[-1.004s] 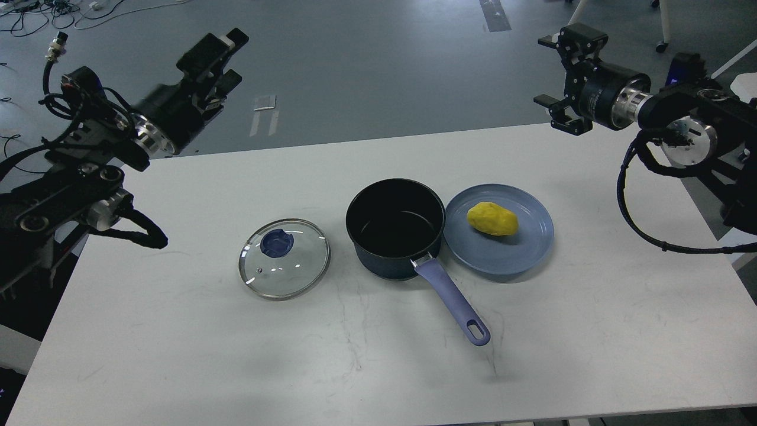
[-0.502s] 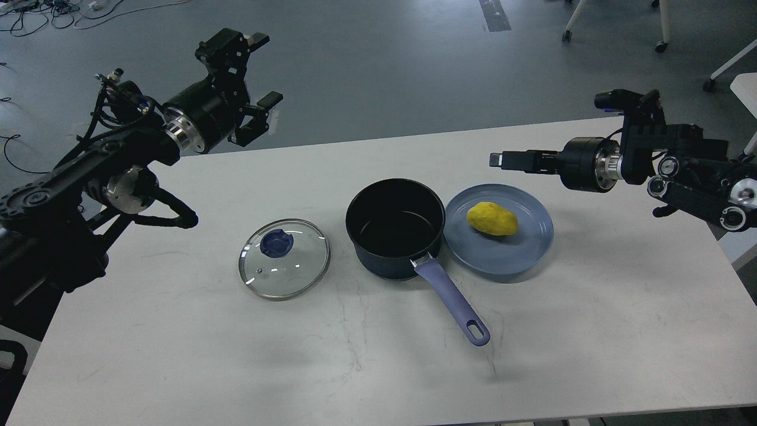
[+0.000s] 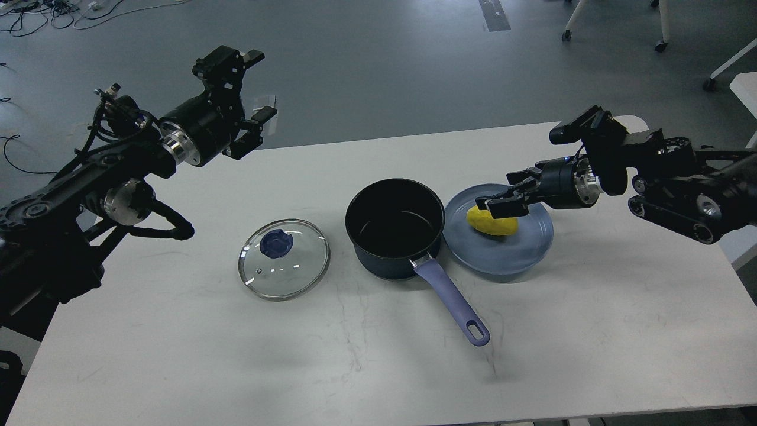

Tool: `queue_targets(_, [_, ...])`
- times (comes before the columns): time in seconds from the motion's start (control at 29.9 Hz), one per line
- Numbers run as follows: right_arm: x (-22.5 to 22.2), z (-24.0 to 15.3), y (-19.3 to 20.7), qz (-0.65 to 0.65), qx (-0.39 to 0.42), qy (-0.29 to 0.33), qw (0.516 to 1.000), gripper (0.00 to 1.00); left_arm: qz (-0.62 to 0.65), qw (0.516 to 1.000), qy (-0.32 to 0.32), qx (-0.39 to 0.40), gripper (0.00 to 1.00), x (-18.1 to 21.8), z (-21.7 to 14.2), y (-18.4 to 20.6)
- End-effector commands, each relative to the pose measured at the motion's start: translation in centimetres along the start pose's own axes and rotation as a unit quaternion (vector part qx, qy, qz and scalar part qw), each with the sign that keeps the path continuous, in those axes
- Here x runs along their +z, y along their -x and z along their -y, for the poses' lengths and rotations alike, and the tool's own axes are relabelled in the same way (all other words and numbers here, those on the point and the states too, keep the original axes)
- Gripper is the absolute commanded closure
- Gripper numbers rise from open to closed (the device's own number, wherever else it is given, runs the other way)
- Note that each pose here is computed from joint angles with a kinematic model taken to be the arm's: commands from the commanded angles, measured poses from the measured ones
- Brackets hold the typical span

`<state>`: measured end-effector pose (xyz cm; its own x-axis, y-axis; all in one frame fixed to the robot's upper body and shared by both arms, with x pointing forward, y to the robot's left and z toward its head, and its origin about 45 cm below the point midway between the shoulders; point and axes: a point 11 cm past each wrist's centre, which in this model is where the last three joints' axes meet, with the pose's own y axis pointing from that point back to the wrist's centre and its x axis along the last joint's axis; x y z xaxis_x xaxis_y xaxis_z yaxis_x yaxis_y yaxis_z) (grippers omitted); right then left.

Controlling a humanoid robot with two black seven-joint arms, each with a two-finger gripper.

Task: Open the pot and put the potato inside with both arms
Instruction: 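Reach the right gripper down and grasp the yellow potato on the plate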

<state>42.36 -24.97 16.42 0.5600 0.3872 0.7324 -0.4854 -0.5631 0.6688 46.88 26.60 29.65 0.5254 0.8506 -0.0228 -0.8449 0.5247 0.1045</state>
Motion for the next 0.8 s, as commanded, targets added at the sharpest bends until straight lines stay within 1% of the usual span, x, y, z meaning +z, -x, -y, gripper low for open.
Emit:
queue_targets(0.0, [0.1,0.5,0.4,-0.02,-0.01,0.006,1.0,0.04,0.001,1.0,-0.001,-0.001,0.02,-0.1,0.0,0.1])
queue_targets(0.13, [0.1,0.6,0.7,-0.019,-0.013,0.006,1.0,0.04,0.001,1.0,-0.002,-0.001,0.02,-0.1,0.0,0.0])
queue_targets(0.17, [0.1,0.6,0.9,-0.018,-0.015,0.006,1.0,0.06,0.001,1.0,-0.002,-0.001,0.02,-0.1,0.0,0.0])
queue_targets(0.33, [0.1,0.6,1.8,-0.02,-0.028,0.006,0.999,0.08,0.001,1.0,-0.005,-0.001,0.02,-0.4,-0.1,0.1])
queue_targets(0.37, [0.1,0.7,2.2,-0.024,-0.037,0.006,0.999,0.12,0.0,1.0,-0.006,-0.001,0.02,-0.5,-0.1,0.0])
queue_targets(0.47, [-0.1,1.0,2.6,-0.032,-0.047,0.005,0.998,0.16,0.0,1.0,-0.007,0.0,0.02,-0.7,-0.3,-0.1])
queue_targets(0.54, [0.4,1.0,2.6,-0.033,-0.048,0.014,0.998,0.2,0.0,1.0,-0.008,0.0,0.02,-0.6,-0.3,-0.1])
queue_targets(0.57, [0.5,1.0,2.5,-0.034,-0.047,0.015,0.998,0.2,0.001,1.0,-0.008,0.003,0.02,-0.7,-0.4,-0.3])
queue_targets(0.64, [0.3,1.5,2.5,-0.036,-0.048,0.016,0.998,0.25,0.004,1.0,-0.009,0.007,0.02,-0.5,-0.8,-0.9])
queue_targets(0.67, [0.3,1.5,2.5,-0.036,-0.048,0.016,0.998,0.25,0.004,1.0,-0.009,0.007,0.02,-0.5,-0.8,-0.9])
queue_targets(0.7, [0.3,1.7,2.3,-0.037,-0.047,0.017,0.998,0.3,0.005,1.0,-0.009,0.008,0.02,-0.5,-0.9,-1.0])
queue_targets(0.74, [0.2,1.9,2.3,-0.038,-0.048,0.017,0.998,0.39,0.006,1.0,-0.009,0.009,0.02,-0.4,-1.0,-1.1])
queue_targets(0.77, [0.1,2.0,2.3,-0.04,-0.049,0.017,0.998,0.45,0.006,1.0,-0.01,0.009,0.02,-0.5,-1.0,-1.1])
